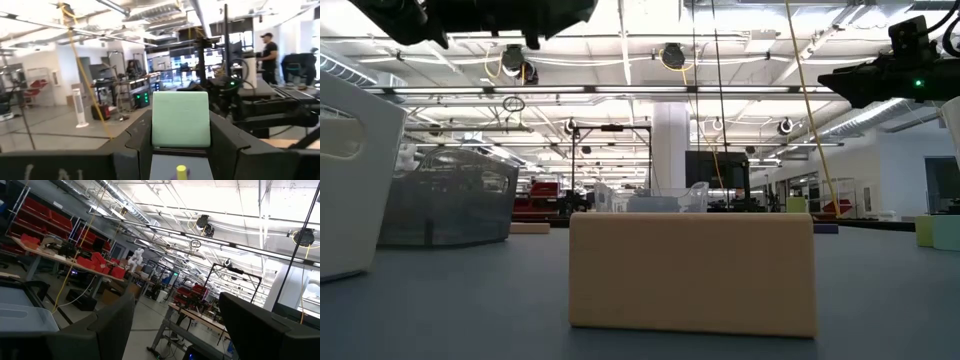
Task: Sort & place blocks by color
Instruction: Put the top left blue blocks into the black bin, then put the top orange blocks into the transparent bin
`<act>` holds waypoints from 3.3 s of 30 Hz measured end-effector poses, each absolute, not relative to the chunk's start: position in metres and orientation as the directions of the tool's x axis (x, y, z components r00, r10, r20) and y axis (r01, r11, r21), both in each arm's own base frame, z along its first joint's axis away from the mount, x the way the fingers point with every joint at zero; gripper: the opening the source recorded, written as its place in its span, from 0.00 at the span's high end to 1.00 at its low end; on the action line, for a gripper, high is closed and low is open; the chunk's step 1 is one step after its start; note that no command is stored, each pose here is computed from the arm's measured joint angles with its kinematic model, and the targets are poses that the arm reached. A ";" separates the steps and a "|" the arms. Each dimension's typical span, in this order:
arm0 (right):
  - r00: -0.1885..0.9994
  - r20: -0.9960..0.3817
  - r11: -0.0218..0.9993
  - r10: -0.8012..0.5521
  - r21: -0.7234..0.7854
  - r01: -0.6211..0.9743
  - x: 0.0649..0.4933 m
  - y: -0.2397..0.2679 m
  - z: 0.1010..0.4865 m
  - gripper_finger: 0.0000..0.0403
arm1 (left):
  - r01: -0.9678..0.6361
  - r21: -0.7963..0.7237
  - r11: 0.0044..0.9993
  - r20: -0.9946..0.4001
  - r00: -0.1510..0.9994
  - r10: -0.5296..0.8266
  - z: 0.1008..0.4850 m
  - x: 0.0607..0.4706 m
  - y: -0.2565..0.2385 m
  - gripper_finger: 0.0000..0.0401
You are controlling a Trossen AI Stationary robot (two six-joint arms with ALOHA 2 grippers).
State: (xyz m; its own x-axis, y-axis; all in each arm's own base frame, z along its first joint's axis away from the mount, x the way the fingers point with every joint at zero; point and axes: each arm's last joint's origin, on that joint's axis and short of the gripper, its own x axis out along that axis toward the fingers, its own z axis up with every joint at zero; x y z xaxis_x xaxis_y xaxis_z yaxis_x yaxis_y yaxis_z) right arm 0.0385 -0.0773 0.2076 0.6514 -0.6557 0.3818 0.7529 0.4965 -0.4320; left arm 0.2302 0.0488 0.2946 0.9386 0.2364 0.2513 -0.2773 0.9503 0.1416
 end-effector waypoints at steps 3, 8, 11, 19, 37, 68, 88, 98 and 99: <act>0.651 0.382 0.496 -0.656 -0.432 0.753 0.039 -0.077 0.208 0.30 | -0.261 0.139 0.955 0.251 0.942 0.221 0.295 0.231 0.045 0.66; 0.651 0.382 0.496 -0.656 -0.432 0.753 0.039 -0.077 0.208 0.30 | -0.213 -0.014 0.977 0.094 0.972 0.213 0.279 0.234 0.042 0.66; 0.651 0.382 0.497 -0.655 -0.432 0.753 0.039 -0.077 0.208 0.30 | -0.212 -0.196 0.957 -0.092 0.976 0.197 0.261 0.235 0.038 0.66; 0.651 0.382 0.496 -0.656 -0.432 0.753 0.038 -0.077 0.208 0.30 | -0.314 -0.514 0.798 -0.371 0.921 0.123 0.241 0.221 0.012 0.66; 0.651 0.382 0.496 -0.656 -0.432 0.753 0.038 -0.077 0.208 0.30 | -0.666 -0.405 0.626 -0.831 0.554 0.052 0.202 0.169 -0.036 0.57; 0.652 0.382 0.497 -0.655 -0.432 0.753 0.039 -0.077 0.208 0.30 | -0.581 -0.040 0.813 -0.681 0.611 0.403 0.201 0.206 0.050 0.34; 0.652 0.382 0.497 -0.655 -0.432 0.753 0.039 -0.077 0.208 0.30 | -0.334 0.157 0.930 -0.812 0.492 0.313 0.143 0.218 0.114 0.33; 0.652 0.382 0.497 -0.655 -0.432 0.753 0.039 -0.077 0.208 0.30 | -0.346 0.136 0.928 -0.851 0.439 0.288 0.124 0.218 0.123 0.34; 0.652 0.382 0.497 -0.655 -0.432 0.753 0.039 -0.077 0.208 0.30 | -0.344 0.135 0.929 -0.855 0.433 0.285 0.122 0.218 0.123 0.34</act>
